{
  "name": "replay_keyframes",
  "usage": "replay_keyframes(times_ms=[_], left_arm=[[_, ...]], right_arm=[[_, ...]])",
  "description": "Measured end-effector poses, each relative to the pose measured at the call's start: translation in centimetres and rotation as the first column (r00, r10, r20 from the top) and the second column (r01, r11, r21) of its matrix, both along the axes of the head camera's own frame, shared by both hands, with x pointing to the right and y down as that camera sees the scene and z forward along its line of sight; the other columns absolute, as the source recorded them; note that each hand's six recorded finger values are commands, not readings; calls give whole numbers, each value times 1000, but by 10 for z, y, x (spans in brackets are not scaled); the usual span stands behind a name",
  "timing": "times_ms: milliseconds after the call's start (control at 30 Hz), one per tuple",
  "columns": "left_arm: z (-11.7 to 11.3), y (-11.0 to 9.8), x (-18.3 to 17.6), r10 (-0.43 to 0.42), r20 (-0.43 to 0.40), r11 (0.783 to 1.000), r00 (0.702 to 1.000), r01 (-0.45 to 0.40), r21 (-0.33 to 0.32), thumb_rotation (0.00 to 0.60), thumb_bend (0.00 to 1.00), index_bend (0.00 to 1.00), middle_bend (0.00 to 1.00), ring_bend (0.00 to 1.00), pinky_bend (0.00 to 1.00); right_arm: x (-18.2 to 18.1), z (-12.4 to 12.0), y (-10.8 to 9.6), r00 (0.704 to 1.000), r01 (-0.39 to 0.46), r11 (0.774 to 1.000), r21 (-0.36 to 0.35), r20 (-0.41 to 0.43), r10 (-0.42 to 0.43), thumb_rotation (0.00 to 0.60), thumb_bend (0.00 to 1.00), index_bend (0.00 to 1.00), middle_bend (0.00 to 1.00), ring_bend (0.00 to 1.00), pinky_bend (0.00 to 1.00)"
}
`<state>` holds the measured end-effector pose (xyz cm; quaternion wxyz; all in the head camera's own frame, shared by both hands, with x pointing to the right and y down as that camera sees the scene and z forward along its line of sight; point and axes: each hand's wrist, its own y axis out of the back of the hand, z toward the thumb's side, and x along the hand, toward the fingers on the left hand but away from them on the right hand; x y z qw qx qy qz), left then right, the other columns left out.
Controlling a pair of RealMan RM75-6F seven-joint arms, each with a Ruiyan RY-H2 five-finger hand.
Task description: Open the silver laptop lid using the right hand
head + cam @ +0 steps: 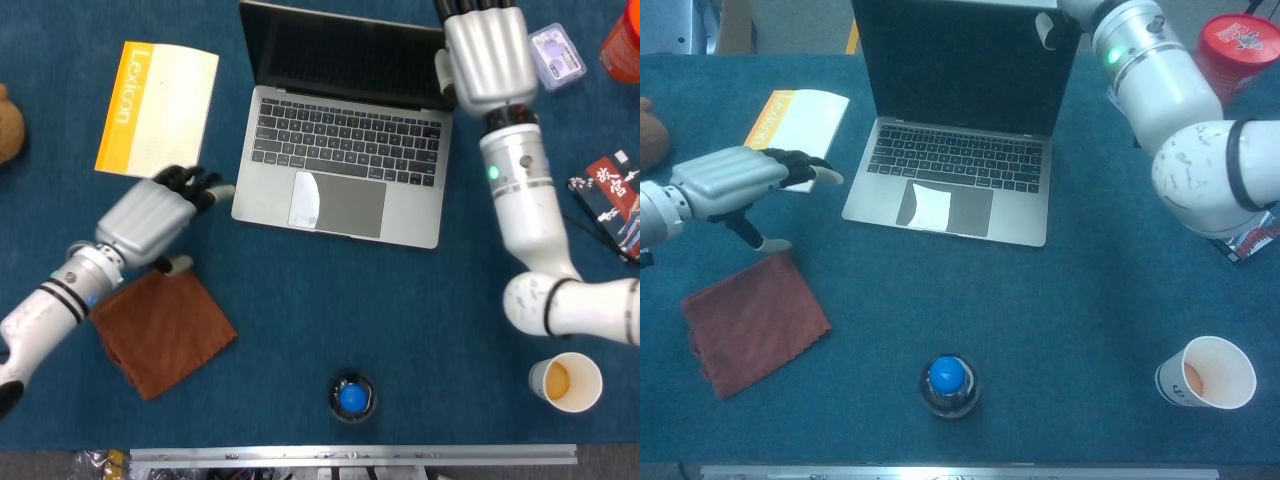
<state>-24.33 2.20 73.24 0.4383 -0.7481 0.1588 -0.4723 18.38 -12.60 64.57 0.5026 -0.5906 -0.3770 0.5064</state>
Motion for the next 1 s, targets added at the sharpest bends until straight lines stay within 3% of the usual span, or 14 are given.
replay_keyframes(times_ms=[200,500,700,1000], left_arm=[[-21,-8,-22,-97,-18,992,995,98,80,600,224,126,101,57,92],[-45,-8,-76,-291,-16,942,957,289,169,600,224,127,116,62,92],[-65,0,-108,-402,-26,887,915,397,236,600,224,128,117,62,92],[-95,23,-148,-548,-114,775,828,555,303,600,224,128,126,62,92]], right_arm=[[28,-14,10,1000,-11,1000,1,7,11,600,424,19,114,0,14],[96,-27,44,999,-45,999,-13,-17,44,600,425,19,114,0,17],[140,-32,74,995,-99,995,-31,11,99,600,425,19,122,0,22],[189,-39,119,986,-168,986,-18,16,169,600,425,19,123,0,22]])
